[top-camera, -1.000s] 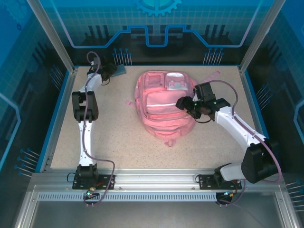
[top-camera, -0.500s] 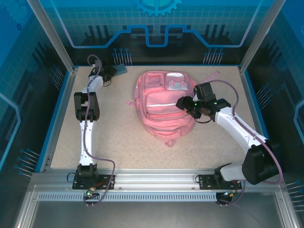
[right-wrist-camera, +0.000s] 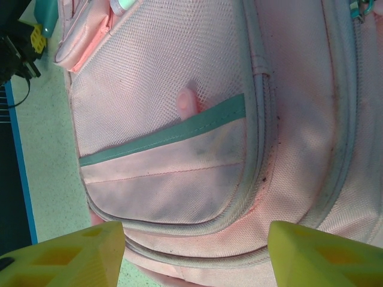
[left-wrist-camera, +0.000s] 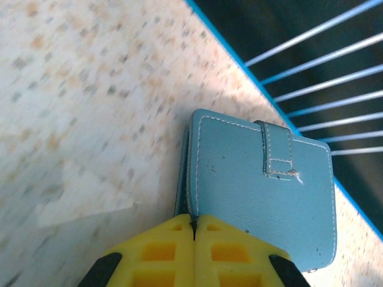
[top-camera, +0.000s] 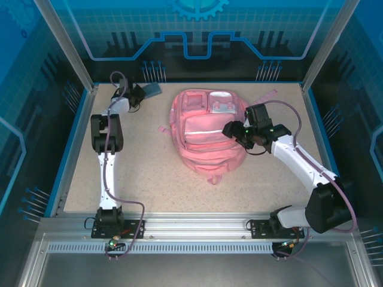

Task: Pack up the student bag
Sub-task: Pick up the card holder from the top-left of the table, then pass the card holder.

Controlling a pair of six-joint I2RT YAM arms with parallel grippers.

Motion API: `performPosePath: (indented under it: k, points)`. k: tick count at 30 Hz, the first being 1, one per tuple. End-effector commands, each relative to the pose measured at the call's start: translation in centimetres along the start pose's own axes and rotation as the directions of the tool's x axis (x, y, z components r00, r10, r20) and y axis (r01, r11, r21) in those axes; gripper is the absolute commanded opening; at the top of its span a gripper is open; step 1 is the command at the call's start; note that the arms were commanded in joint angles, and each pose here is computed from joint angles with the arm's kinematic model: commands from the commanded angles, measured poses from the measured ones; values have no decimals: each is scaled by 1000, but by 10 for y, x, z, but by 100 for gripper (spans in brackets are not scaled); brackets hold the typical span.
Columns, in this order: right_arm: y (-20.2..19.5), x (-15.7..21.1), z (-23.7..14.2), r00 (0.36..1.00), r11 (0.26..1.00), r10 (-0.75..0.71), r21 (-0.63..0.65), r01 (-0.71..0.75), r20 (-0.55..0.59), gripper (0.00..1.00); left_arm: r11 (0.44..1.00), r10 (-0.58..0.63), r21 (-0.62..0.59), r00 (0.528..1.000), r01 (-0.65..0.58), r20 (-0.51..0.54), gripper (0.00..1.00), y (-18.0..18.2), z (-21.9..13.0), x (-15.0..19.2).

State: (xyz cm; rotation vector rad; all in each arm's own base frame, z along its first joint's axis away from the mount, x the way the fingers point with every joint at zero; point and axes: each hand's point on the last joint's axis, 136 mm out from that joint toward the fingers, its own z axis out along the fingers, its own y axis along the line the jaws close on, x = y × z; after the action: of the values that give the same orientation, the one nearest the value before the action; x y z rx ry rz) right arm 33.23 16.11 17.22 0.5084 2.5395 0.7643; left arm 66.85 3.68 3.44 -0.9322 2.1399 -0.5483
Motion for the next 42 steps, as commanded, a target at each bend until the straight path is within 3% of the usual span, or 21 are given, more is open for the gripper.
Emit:
performPosePath:
  k: [1,7,12,20,23,29,36,39,42]
  points:
    - [2,6,-7,1000,1000,-15,1,15,7,65,998,47,32,999,-47,-17,0,-19,-37,2]
    - [9,12,-5,998,998,-58,-6,58,-4,65,998,58,-28,993,-61,-101,0,6,-93,49]
    - [29,25,2,987,987,-158,-19,158,-40,66,992,73,-87,984,-87,-161,0,37,-163,103]
    - [103,75,32,892,892,-443,-139,430,-91,68,989,83,-98,968,-109,-236,0,62,-261,167]
    - [131,91,45,770,765,-636,-171,621,-49,74,991,103,-52,962,-120,-254,0,51,-289,176]
    - [172,118,69,394,370,-915,-205,906,90,78,991,122,-17,944,-134,-306,0,34,-329,183]
    - [194,150,87,72,3,-949,-219,976,306,73,996,82,56,924,-66,-373,0,10,-358,191]
    - [197,163,91,-27,-113,-923,-204,972,385,73,996,68,83,916,-38,-395,0,2,-365,193]
    - [200,171,99,-80,-173,-909,-195,965,409,72,996,64,84,907,-32,-416,0,-1,-369,195]
